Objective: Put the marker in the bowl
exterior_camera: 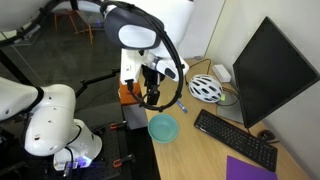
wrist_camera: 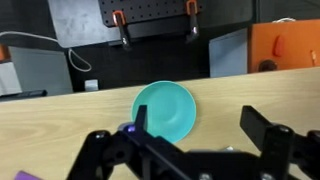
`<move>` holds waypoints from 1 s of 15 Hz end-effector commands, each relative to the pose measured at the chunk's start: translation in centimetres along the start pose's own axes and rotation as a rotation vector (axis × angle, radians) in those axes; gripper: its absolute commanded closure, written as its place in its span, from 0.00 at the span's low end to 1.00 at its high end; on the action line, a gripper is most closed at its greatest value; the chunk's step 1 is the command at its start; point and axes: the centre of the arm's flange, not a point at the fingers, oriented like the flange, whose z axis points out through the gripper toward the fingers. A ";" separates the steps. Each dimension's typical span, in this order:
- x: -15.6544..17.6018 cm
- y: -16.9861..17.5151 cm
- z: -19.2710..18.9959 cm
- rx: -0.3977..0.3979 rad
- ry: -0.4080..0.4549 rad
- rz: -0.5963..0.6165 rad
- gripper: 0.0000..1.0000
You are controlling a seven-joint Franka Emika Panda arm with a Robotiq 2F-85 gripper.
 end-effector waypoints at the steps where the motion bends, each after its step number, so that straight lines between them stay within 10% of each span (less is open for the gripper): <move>1: 0.0 0.0 0.0 0.000 0.000 0.000 0.00; 15: 19.0 -8.7 18.2 0.084 0.200 0.767 0.00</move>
